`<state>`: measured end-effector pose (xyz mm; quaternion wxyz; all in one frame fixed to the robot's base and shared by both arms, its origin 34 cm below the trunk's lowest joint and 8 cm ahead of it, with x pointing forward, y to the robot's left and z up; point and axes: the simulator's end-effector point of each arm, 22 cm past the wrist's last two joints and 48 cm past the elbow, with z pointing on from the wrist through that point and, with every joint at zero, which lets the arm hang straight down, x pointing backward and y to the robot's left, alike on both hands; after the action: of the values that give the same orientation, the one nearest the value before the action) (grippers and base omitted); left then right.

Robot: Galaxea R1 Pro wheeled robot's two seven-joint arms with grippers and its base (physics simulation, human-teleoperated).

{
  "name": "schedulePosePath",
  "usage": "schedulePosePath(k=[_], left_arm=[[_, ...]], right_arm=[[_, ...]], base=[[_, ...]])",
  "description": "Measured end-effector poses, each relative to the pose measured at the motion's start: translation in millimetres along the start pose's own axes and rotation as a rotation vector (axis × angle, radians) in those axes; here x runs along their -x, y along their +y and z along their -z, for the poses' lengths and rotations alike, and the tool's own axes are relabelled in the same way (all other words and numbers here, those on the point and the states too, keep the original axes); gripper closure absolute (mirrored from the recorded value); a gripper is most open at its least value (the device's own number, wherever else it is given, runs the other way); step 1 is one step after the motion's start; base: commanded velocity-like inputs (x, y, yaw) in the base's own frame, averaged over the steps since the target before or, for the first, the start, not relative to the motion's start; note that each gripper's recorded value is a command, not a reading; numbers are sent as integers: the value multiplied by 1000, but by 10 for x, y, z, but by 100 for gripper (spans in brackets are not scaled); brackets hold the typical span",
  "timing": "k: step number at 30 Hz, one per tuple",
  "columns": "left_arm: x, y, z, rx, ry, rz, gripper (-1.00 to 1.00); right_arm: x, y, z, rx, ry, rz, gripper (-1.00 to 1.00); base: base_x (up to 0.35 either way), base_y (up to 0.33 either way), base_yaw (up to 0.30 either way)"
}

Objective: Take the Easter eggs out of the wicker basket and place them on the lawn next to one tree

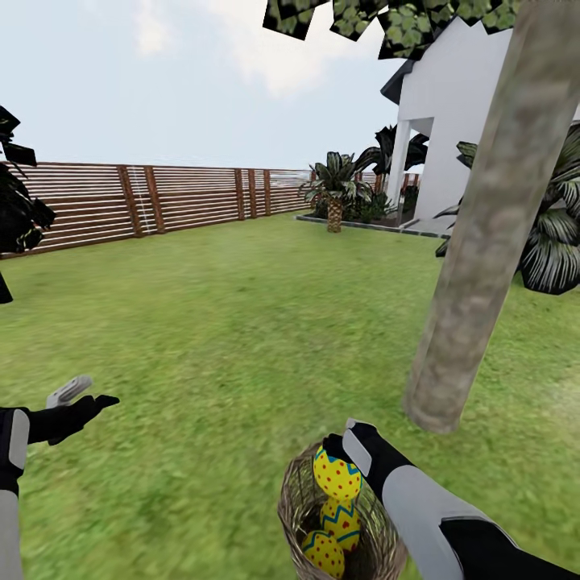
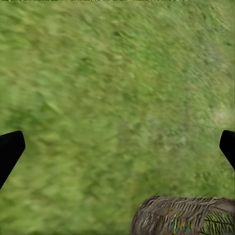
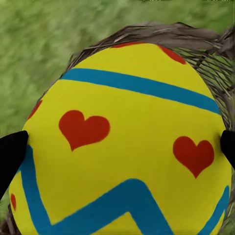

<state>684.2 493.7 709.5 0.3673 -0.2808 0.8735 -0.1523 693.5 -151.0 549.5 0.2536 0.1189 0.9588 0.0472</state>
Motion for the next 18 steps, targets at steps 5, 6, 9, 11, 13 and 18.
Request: schedulePosePath(k=[5, 6, 9, 11, 13, 18], left_arm=[[65, -54, 57, 0, 0, 0, -100], [78, -65, 68, 0, 0, 0, -100], [116, -98, 102, 0, 0, 0, -100], [142, -118, 125, 0, 0, 0, -100], [167, -139, 148, 0, 0, 0, -100], [229, -190, 205, 0, 0, 0, -100]], right_arm=[[62, 18, 79, 0, 0, 0, 100], [74, 22, 95, 0, 0, 0, 100], [110, 33, 142, 0, 0, 0, 100], [134, 40, 174, 0, 0, 0, 100], [157, 47, 205, 0, 0, 0, 100], [218, 63, 283, -1, -1, 1, 100]], base=[[0, 0, 0], [0, 0, 0], [0, 0, 0], [0, 0, 0], [0, 0, 0], [0, 0, 0]])
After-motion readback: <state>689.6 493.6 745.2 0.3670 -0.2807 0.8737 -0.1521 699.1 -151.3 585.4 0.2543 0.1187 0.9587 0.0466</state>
